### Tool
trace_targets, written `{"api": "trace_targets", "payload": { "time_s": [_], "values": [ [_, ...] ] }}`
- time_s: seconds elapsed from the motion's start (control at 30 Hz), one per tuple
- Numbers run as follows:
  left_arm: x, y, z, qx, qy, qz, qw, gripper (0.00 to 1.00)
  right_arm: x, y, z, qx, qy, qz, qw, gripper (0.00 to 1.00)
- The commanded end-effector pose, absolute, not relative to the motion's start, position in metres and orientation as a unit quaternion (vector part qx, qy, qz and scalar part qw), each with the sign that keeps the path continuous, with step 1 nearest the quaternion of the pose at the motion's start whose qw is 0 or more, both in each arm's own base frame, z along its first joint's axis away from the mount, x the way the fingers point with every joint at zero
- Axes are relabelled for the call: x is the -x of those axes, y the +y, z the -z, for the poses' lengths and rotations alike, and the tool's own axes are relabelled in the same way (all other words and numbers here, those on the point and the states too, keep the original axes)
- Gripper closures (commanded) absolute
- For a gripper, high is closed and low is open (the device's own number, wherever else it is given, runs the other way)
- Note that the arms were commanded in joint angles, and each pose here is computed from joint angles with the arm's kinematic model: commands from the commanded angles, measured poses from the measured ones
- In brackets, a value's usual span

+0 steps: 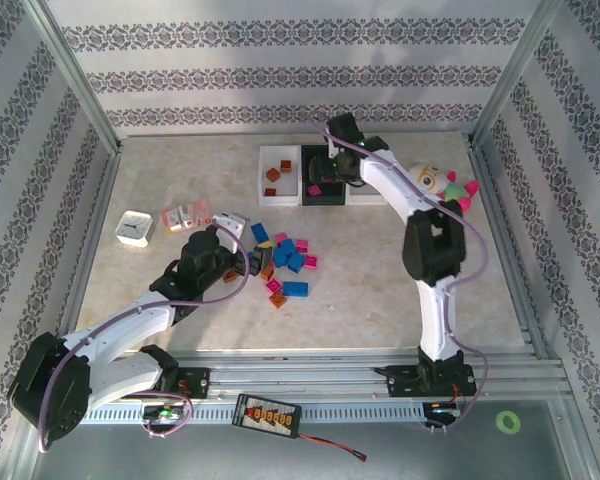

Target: Sort the legos into containers by color

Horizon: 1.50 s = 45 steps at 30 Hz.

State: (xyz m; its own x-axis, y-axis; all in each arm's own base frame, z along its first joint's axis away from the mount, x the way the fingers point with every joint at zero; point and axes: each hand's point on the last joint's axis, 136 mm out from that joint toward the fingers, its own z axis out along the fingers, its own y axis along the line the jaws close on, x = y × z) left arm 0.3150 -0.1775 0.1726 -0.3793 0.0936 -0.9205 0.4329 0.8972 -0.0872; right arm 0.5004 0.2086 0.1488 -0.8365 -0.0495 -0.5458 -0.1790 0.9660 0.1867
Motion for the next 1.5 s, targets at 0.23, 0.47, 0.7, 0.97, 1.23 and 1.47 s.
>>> {"api": "trace_targets", "payload": {
  "time_s": [0.23,0.47,0.7,0.97,1.23,1.47],
  "values": [
    [-0.322,-0.146,-0.136,-0.056,0.893,0.11,0.432,0.01,-0.376,0.217,-0.136,0.066,0.944,-0.165,0.279,0.24],
    [-0.324,-0.149,-0.132,-0.06,0.898,0.124,0.418,0.01,-0.297,0.234,-0.076,0.043,0.968,-0.158,0.193,0.24],
    [-0.326,-0.147,-0.127,-0.061,0.899,0.119,0.418,0.01,-0.273,0.258,-0.049,0.054,0.974,-0.158,0.15,0.24],
    [-0.322,-0.131,-0.114,-0.018,0.912,0.117,0.393,0.01,-0.253,0.295,-0.044,0.151,0.966,-0.166,0.127,0.23],
    [-0.315,-0.109,-0.111,0.033,0.914,0.114,0.389,0.01,-0.243,0.311,-0.024,0.153,0.971,-0.16,0.091,0.22],
    [-0.316,-0.111,-0.113,0.028,0.91,0.122,0.394,0.01,-0.247,0.268,-0.025,0.079,0.984,-0.116,0.108,0.26]
  ]
}}
